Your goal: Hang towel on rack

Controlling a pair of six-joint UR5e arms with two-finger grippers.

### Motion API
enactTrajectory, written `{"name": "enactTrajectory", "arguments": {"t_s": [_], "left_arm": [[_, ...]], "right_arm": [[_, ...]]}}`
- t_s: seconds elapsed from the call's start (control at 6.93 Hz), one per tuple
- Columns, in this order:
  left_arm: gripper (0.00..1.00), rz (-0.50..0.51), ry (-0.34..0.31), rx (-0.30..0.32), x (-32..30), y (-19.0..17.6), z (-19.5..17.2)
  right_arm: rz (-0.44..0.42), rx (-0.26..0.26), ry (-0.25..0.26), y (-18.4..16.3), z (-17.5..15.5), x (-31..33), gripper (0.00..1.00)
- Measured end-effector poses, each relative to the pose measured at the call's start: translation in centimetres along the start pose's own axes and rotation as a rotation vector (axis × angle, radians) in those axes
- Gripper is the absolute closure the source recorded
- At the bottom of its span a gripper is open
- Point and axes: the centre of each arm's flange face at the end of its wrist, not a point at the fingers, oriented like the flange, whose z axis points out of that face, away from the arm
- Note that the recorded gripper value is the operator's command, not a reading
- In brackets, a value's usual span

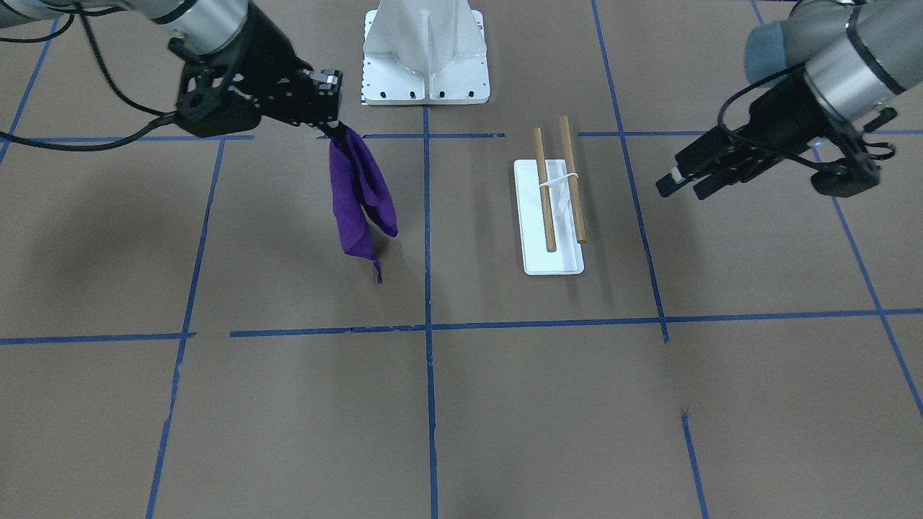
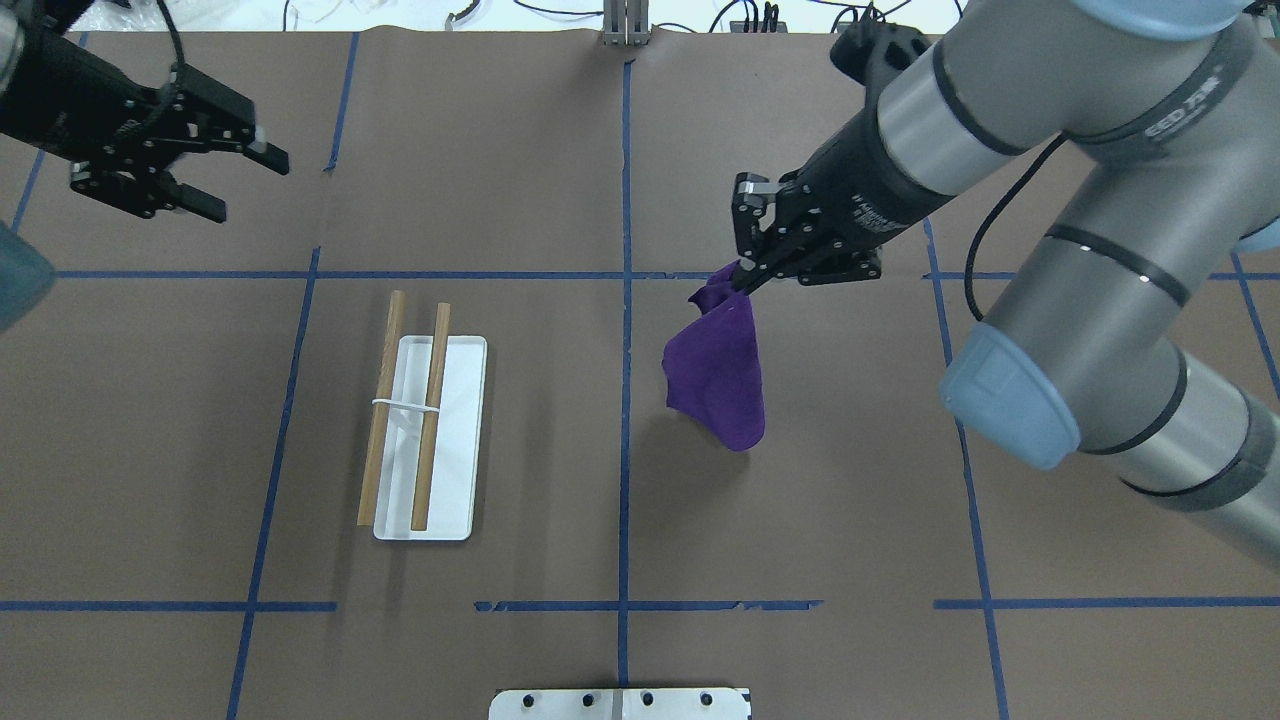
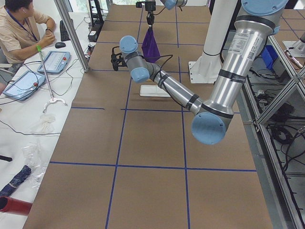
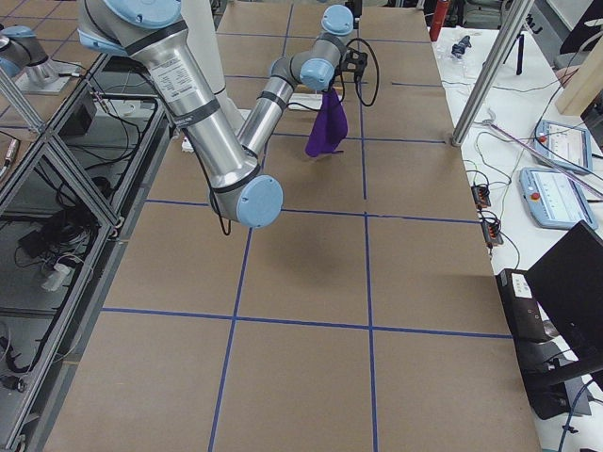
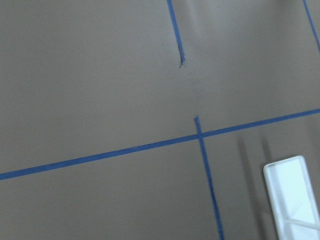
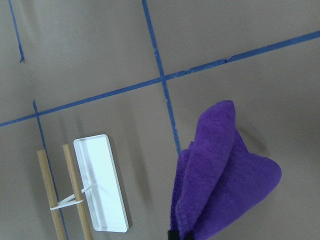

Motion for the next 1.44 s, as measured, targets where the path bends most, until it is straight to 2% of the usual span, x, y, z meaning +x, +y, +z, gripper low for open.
{"name": "enactTrajectory", "arguments": {"t_s": [0.14,0.43,0.72,1.15,1.3,1.44], "left_arm": [[0.13,-0.092,0.007,-0.055,3.7,2.2,3.4],[0.14,-0.22,0.005,-0.091,8.7,5.8,9.1],[0.18,-0.275,-0.002,-0.104,10.4,8.7,12.5],[0.25,-0.317,-0.01,-0.146,11.7,12.0,15.3],[0.3,-0.321,-0.01,-0.143,11.9,12.8,16.1],[0.46,-0.32,-0.007,-0.136,12.1,13.5,16.8]], "right_arm": [[-0.023,0.004,-0.01,1.8,1.4,-2.0,1.0],[-0.056,0.001,-0.031,3.4,2.4,-4.9,1.0],[-0.087,0.02,-0.055,4.1,3.6,-6.0,1.0],[-0.103,0.034,-0.076,4.4,3.9,-6.4,1.0],[-0.103,0.034,-0.078,4.5,3.9,-6.4,1.0],[-0.104,0.034,-0.079,4.5,3.9,-6.4,1.0]]}}
